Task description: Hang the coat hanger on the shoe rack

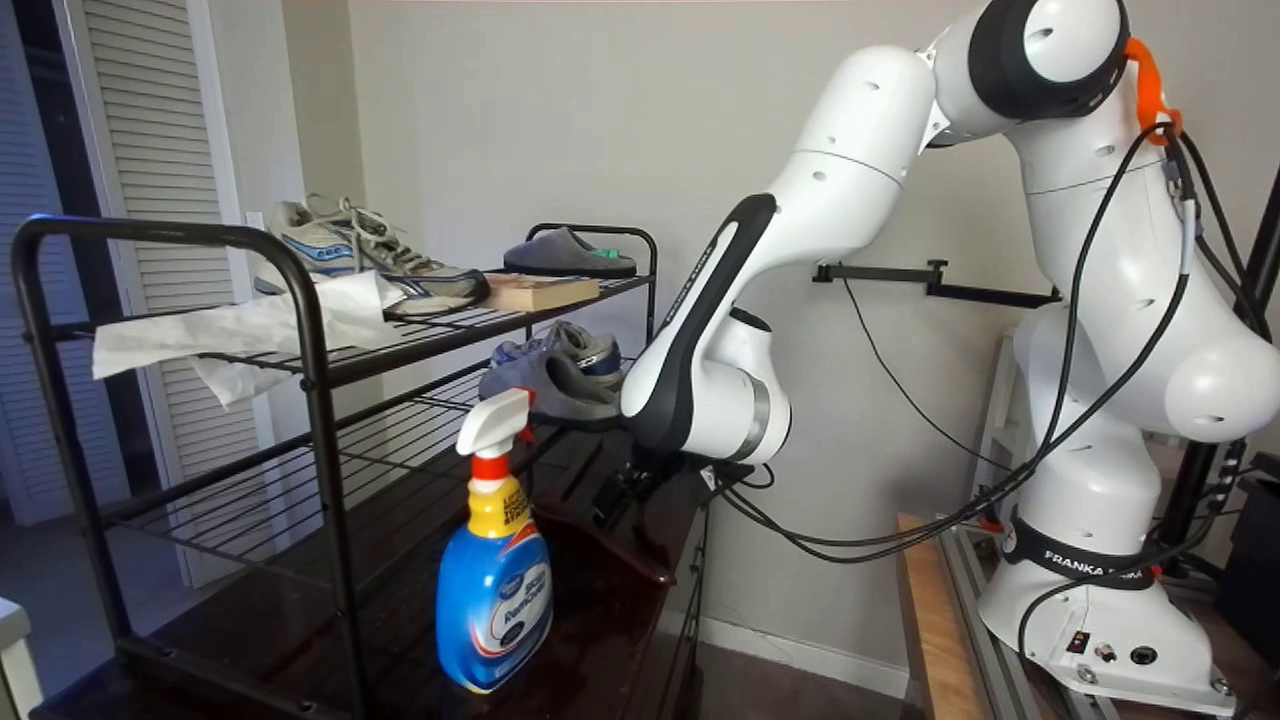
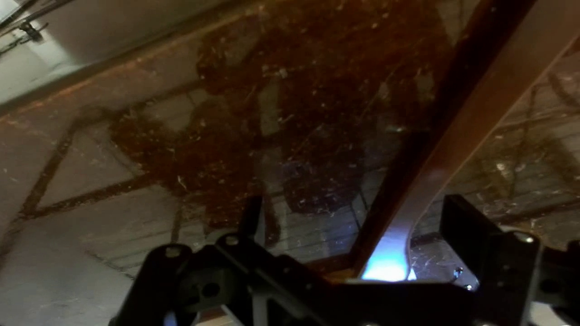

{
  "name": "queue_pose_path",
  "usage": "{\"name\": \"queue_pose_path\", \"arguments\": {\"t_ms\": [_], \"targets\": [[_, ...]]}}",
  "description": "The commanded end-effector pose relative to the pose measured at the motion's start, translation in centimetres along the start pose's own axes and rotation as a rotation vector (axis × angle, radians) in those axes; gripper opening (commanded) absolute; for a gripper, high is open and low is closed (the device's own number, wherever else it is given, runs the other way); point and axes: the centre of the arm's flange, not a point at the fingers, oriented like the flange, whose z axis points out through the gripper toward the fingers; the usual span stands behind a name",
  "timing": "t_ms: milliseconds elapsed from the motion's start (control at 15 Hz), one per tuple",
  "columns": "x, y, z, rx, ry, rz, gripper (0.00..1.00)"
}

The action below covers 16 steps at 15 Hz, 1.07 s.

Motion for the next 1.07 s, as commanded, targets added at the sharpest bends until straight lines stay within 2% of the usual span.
{"name": "queue_pose_path", "arguments": {"t_ms": [0, 333, 467, 600, 733, 800, 1000], "targets": [[-0.5, -1.3, -0.1, 0.004, -0.003, -0.007, 1.0], [-1.0, -2.4, 0.9, 0.006, -0.006, -0.023, 1.0], [-1.1, -2.7, 1.3, 0.01, -0.006, -0.022, 0.87], [-1.2, -2.9, 1.6, 0.008, -0.003, -0.023, 0.8], [-1.3, -3.0, 1.7, 0.003, 0.004, -0.019, 0.6], [-1.2, -2.9, 1.6, -0.001, 0.008, -0.017, 0.46], [-1.1, -2.8, 1.5, -0.011, 0.019, -0.011, 0.25]]}}
